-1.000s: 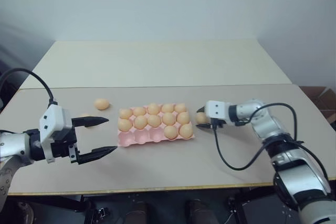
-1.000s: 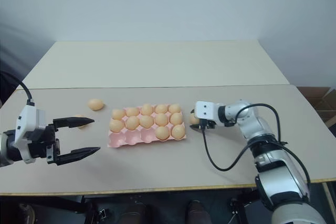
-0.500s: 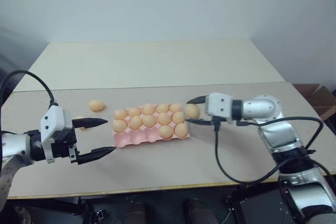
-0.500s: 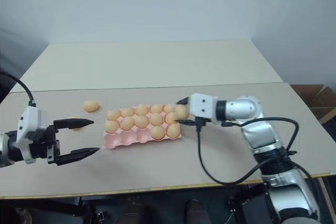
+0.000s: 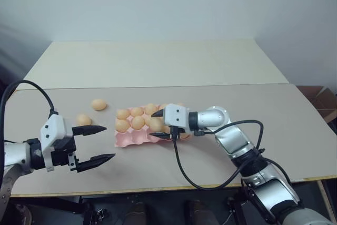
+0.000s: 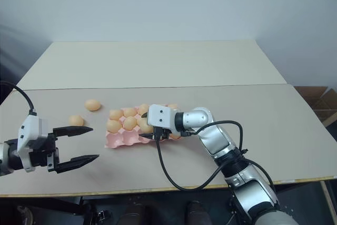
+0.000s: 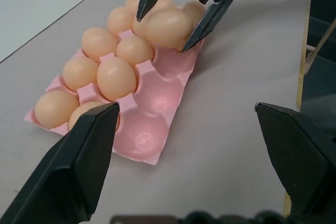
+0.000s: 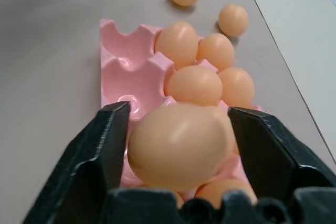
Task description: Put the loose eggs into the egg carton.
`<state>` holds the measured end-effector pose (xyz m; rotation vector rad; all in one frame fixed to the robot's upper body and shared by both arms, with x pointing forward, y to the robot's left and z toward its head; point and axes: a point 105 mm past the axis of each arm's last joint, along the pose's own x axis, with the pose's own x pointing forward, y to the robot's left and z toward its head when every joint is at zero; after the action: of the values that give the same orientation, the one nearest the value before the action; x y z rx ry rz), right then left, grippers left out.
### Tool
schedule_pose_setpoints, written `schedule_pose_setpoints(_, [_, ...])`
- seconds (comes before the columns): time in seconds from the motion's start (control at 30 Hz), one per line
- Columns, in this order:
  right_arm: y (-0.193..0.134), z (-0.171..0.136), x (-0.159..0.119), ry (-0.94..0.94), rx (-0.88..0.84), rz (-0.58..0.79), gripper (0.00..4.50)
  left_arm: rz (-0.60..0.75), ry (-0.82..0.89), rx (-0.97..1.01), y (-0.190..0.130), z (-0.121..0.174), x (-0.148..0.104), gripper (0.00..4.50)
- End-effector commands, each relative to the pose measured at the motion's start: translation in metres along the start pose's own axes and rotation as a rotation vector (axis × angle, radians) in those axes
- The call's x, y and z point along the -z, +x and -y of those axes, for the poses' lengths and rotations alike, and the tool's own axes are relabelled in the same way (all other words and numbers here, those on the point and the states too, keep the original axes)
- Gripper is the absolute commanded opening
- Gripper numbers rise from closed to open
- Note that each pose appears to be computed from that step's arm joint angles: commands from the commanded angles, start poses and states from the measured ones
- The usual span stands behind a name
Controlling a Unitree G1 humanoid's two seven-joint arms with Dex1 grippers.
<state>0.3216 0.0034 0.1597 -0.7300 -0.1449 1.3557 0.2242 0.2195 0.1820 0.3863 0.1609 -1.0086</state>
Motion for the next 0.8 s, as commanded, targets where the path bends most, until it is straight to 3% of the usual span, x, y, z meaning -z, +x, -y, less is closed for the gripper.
schedule_pose_setpoints(0.03, [-0.003,0.004,-0.008,-0.050,0.004,0.028,4.48,0.013,0.048,-0.022,-0.003,-0.001,-0.009,4.50])
schedule_pose_setpoints(0.37, [-0.016,0.005,-0.014,-0.051,0.012,0.103,4.48,0.021,0.014,0.000,-0.002,0.001,-0.007,4.50])
schedule_pose_setpoints(0.6, [-0.028,0.018,-0.006,-0.067,0.068,0.058,4.48,0.020,0.027,0.001,-0.001,-0.006,-0.010,4.50])
schedule_pose_setpoints(0.8, [-0.077,0.027,-0.011,-0.105,0.106,0.019,4.48,0.005,0.037,-0.047,-0.009,-0.011,-0.011,4.50])
